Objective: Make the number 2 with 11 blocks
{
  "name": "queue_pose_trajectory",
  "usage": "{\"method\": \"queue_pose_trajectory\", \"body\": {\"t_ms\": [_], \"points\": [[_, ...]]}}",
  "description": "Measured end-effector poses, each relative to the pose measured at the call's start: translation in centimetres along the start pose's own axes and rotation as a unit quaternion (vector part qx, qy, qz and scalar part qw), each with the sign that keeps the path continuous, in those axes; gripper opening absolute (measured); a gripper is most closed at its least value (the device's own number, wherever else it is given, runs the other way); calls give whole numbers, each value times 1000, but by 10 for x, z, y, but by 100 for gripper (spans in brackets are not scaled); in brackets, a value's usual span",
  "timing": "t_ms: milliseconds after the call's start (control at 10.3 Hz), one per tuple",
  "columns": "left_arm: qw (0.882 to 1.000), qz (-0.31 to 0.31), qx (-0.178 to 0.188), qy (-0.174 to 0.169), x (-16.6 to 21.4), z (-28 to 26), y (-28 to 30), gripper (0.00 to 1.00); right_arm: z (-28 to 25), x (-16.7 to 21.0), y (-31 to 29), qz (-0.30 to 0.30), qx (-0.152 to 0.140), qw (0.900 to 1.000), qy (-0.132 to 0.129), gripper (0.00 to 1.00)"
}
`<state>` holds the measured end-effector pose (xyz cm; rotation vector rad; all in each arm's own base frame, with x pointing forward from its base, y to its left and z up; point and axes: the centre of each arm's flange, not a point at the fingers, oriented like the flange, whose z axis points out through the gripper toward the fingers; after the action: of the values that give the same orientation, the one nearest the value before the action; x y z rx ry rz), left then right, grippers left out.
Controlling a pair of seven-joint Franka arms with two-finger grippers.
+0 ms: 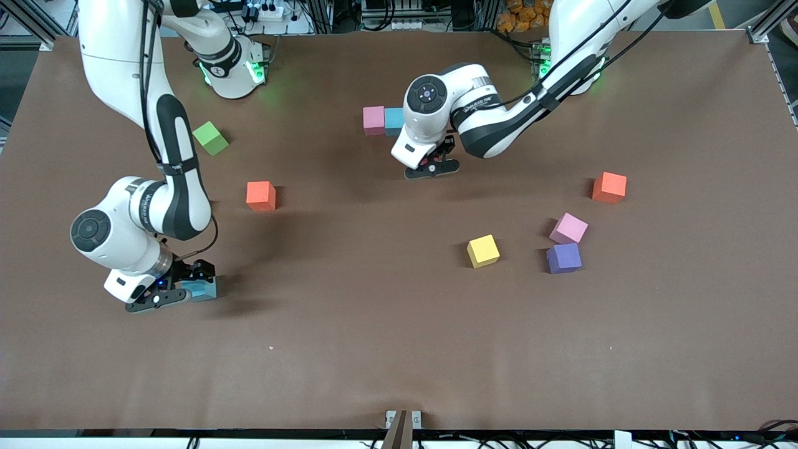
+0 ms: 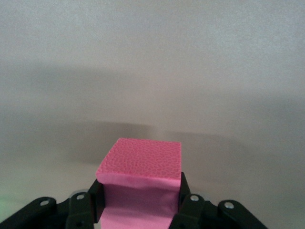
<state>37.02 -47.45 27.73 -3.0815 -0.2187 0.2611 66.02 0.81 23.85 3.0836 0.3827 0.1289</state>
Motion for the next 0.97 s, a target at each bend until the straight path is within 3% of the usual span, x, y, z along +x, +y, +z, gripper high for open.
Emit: {"method": "queue_pose_trajectory", "body": {"t_ms": [292, 584, 974], "points": [[1000, 20, 8, 17, -6, 7, 3, 59, 20, -5, 15, 2, -14, 1000, -2, 100], [1000, 12, 5, 11, -9, 17, 7, 59, 25, -6, 12, 2, -11, 1000, -2, 100], [1000, 5, 26, 17, -20, 46, 14, 59, 32, -8, 12, 5, -11, 1000, -6, 100]]}}
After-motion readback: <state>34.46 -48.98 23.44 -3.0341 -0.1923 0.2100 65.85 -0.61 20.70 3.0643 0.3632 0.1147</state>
